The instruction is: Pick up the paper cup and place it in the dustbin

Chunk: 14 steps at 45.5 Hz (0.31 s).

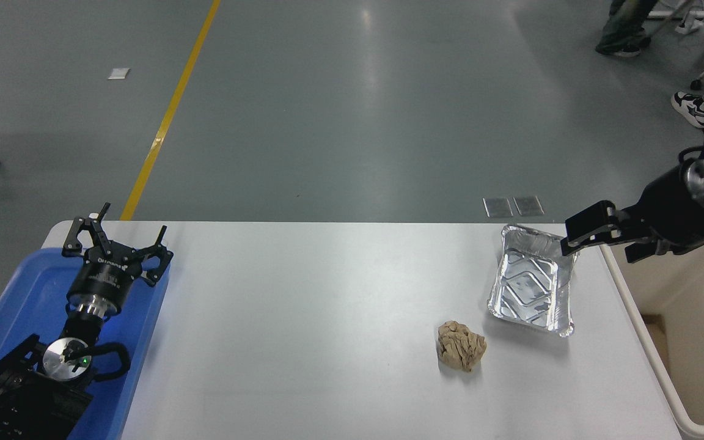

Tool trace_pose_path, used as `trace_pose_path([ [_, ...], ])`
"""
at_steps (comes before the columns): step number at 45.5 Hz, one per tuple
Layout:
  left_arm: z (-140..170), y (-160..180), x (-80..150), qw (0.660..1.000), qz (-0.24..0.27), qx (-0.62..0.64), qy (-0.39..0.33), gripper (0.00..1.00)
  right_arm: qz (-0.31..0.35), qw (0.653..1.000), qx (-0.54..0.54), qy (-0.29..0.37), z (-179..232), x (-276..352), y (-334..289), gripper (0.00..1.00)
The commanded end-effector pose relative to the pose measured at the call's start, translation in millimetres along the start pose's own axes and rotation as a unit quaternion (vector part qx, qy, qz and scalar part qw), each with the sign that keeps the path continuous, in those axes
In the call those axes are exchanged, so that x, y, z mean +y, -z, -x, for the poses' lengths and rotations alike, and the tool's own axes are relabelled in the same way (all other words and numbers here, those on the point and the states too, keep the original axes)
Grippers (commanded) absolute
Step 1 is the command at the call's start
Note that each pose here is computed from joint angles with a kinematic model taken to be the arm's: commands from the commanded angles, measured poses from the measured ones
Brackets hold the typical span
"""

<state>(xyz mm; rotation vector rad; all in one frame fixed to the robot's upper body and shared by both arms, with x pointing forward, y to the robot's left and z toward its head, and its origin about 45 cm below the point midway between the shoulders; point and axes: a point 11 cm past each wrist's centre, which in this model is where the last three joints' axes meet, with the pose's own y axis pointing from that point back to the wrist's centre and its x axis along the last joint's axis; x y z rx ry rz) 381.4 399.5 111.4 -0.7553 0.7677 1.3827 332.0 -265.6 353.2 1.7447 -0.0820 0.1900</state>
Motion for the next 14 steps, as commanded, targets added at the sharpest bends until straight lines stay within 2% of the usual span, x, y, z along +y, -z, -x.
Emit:
trace_pose_path([
  [1, -0.3, -0.1, 0.3, 1.0, 0.001, 0.0, 0.0, 0.99, -0.028, 0.999, 0.025, 0.038, 7.3, 4.2, 52.7, 1.0],
  [14, -0.3, -0.1, 0.3, 1.0, 0.001, 0.0, 0.0, 0.99, -0.03, 0.999, 0.022, 0.038, 7.4, 5.0, 51.0, 1.0],
])
